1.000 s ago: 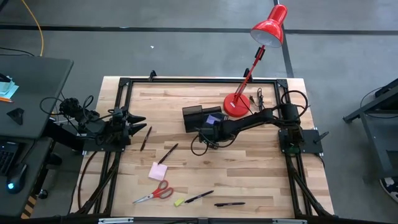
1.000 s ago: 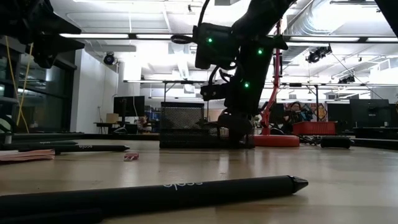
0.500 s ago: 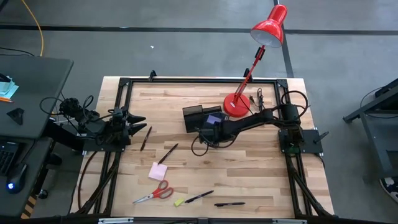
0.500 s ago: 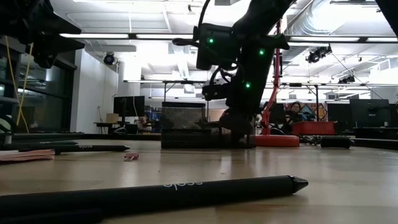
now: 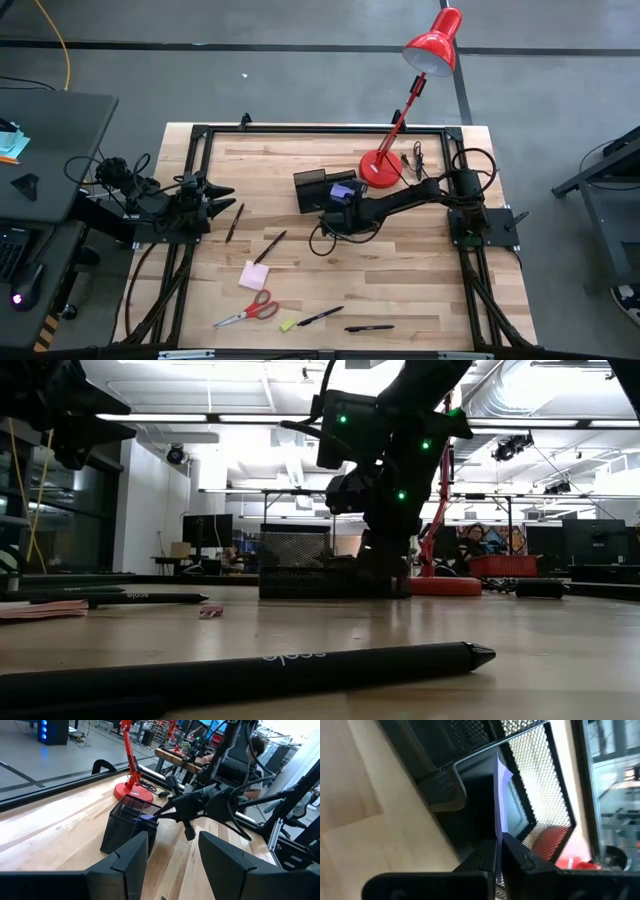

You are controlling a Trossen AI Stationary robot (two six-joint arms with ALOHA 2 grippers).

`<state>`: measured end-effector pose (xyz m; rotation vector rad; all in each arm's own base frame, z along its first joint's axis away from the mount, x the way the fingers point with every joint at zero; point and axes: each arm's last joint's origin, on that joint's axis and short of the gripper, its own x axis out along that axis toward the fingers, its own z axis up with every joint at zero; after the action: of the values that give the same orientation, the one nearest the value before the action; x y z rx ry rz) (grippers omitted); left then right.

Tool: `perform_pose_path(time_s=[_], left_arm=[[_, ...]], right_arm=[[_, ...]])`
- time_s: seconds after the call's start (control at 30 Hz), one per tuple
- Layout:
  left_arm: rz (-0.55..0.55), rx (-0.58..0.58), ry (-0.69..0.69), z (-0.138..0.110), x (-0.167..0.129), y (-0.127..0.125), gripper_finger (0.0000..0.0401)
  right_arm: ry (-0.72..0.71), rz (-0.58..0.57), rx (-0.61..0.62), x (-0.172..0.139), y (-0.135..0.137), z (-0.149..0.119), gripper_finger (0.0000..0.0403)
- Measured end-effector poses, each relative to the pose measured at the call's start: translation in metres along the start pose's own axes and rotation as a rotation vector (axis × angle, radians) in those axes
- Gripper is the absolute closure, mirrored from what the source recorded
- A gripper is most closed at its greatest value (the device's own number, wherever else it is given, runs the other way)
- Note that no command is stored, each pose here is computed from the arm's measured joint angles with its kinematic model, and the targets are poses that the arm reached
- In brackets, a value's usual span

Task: Pick and place office supplies into organizer
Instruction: Put the purple sticky notes into the black desk organizer, then put the black pen into the black desk organizer

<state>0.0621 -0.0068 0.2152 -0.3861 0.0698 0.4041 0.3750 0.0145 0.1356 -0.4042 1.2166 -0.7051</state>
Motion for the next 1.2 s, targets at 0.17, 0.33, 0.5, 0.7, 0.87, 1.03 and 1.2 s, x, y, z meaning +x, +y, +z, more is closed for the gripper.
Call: perform_pose_path(time_s=[0.17,0.33,0.5,0.7,0.87,1.03,1.2], left_arm=[[0.0,0.0,0.0,0.0,0.0,0.0,0.0233],[0.0,0.0,0.0,0.0,0.0,0.0,0.0233],[0.0,0.0,0.0,0.0,0.0,0.0,0.0233],[0.0,0.0,0.0,0.0,0.0,0.0,0.0233],[0.0,0.0,0.0,0.0,0.0,0.0,0.0233],[0.0,0.0,0.0,0.0,0.0,0.0,0.0233],[0.0,0.0,0.0,0.0,0.0,0.0,0.0233]], right_arm=[[-0.014,-0.058,-0.069,0.0,-0.001,0.001,0.0402],[0.03,0.108,-0.07,0.005,-0.002,0.0,0.0399],[0.036,0.157,-0.117,0.005,-0.001,0.0,0.038],[0.031,0.143,-0.148,0.006,-0.002,0.001,0.0285],[0.016,0.123,-0.242,0.001,0.003,-0.001,0.0178],[-0.005,0.054,-0.249,-0.011,0.012,-0.005,0.0097],[-0.048,-0.03,-0.18,-0.031,0.02,-0.003,0.007]])
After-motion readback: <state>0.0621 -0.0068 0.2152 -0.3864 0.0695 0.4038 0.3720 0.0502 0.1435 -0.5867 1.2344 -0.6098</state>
